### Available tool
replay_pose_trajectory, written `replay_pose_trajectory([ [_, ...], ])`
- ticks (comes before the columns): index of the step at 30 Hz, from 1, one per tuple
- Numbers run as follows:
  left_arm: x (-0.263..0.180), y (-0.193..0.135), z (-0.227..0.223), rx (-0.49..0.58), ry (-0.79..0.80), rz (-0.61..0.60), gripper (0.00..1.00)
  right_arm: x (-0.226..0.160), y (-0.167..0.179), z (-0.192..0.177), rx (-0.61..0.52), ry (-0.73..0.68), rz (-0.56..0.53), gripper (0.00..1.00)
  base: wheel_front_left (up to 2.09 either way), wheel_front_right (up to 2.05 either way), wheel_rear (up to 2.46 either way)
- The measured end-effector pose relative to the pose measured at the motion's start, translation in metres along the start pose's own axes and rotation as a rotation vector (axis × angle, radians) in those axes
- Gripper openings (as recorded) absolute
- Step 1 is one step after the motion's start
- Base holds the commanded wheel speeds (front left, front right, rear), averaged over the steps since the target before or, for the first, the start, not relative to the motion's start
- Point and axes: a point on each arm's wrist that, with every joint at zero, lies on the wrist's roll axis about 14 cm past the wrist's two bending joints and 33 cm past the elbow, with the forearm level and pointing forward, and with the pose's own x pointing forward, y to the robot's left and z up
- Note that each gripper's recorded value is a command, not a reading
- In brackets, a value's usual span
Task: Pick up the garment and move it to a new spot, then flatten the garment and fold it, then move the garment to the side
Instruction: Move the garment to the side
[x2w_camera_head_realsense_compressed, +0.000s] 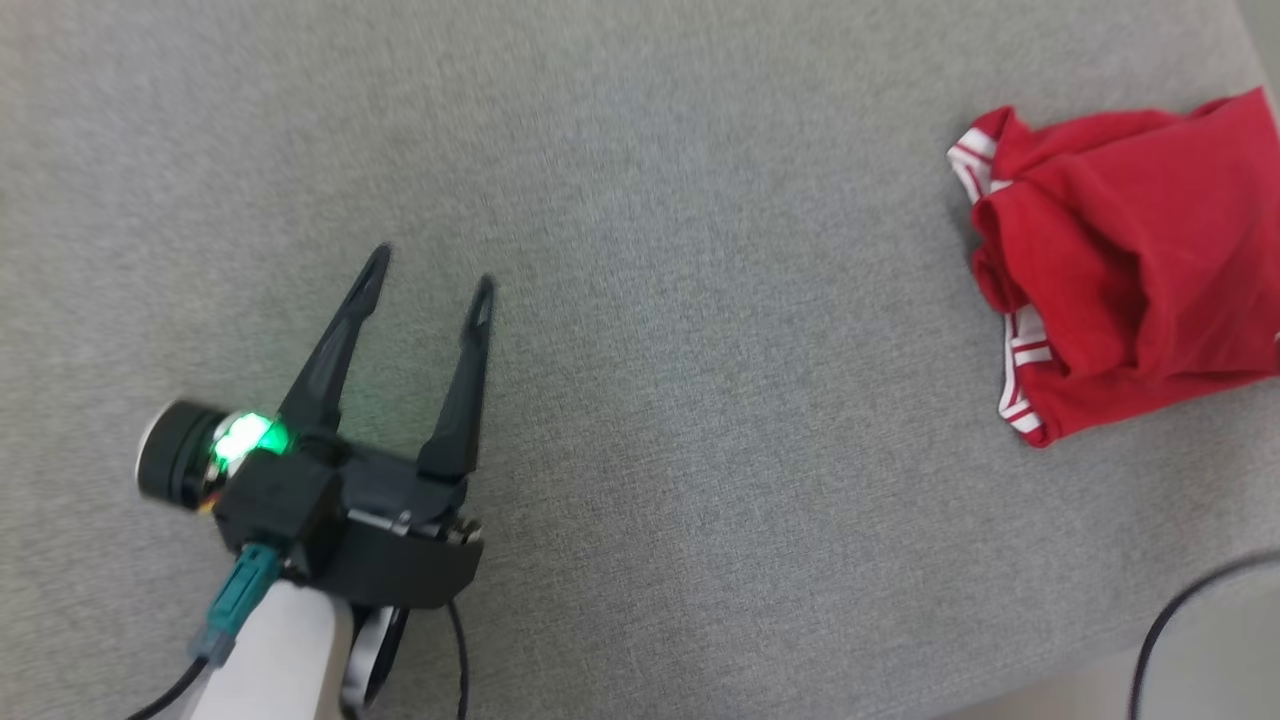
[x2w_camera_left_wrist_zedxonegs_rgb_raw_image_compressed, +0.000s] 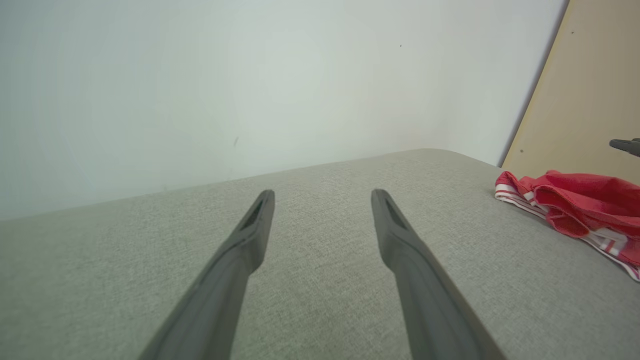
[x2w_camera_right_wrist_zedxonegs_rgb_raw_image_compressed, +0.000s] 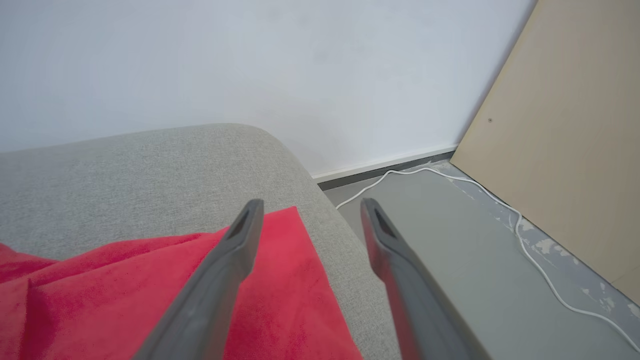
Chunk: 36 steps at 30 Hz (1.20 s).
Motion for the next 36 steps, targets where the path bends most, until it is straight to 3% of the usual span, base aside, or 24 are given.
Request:
replay_pose_trajectory([
  [7,-0.021,0.016,0.018,0.032,0.008,0.078,1.00,-0.036,0.047,0.043,0.105,-0.201,0.075,1.00,0.00,0.00,0.00],
  [10,-0.034,0.028,0.029,0.058,0.012,0.122,1.00,-0.057,0.086,0.060,0.156,-0.277,0.154,1.00,0.00,0.00,0.00],
  [22,-0.080,0.064,0.057,0.099,0.019,0.279,1.00,-0.112,0.193,0.088,0.269,-0.357,0.399,1.00,0.00,0.00,0.00],
  [28,-0.104,0.071,0.069,0.114,0.031,0.322,1.00,-0.137,0.212,0.088,0.275,-0.339,0.444,1.00,0.00,0.00,0.00],
  [36,-0.128,0.068,0.083,0.116,0.030,0.342,1.00,-0.165,0.211,0.087,0.277,-0.318,0.444,1.00,0.00,0.00,0.00],
])
